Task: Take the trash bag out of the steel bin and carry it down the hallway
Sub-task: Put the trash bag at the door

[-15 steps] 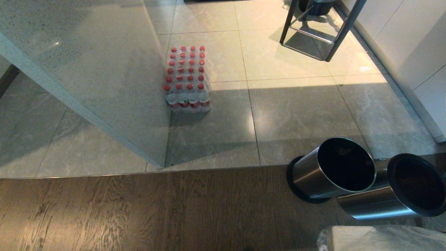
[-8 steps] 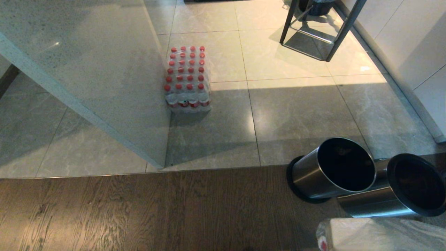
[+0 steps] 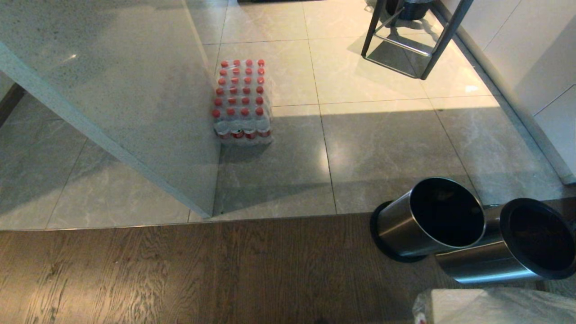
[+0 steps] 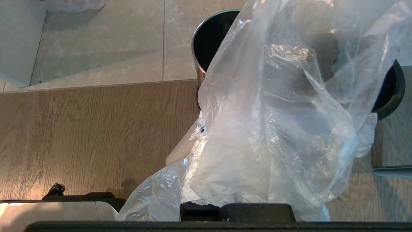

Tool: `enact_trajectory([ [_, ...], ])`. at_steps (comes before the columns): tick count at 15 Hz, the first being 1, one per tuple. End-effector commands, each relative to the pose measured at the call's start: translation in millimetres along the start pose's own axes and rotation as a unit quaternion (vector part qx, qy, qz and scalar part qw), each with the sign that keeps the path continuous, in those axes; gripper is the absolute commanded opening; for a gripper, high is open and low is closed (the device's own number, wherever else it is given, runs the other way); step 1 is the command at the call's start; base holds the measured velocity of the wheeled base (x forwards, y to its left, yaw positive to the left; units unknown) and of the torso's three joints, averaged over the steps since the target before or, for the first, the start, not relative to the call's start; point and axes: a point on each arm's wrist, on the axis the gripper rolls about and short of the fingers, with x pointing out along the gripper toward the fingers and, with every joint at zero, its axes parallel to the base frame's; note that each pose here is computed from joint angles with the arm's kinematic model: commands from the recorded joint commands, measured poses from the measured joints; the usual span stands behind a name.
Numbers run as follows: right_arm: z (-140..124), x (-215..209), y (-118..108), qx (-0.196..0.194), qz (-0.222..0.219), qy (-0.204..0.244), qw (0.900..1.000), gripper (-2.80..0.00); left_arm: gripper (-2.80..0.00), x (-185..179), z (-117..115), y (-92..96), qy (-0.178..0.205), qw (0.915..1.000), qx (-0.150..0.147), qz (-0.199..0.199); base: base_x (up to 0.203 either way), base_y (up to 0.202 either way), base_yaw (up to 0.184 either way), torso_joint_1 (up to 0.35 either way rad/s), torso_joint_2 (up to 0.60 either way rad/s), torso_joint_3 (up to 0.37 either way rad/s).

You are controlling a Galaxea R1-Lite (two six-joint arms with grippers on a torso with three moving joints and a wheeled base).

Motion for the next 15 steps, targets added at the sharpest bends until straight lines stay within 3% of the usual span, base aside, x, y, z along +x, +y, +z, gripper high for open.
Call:
enact_trajectory([
  [1,-0.3,0.3,0.0,0.000,0.000,0.002,1.000,-2.80,-2.80,0.0,0.0,0.0,0.000,1.0000,0.000,0.000,0.000,0.000,0.000,0.000,0.00,0.000],
  [15,-0.3,0.3,0.0,0.001,0.000,0.002,1.000,-2.80,-2.80,0.0,0.0,0.0,0.000,1.0000,0.000,0.000,0.000,0.000,0.000,0.000,0.00,0.000],
])
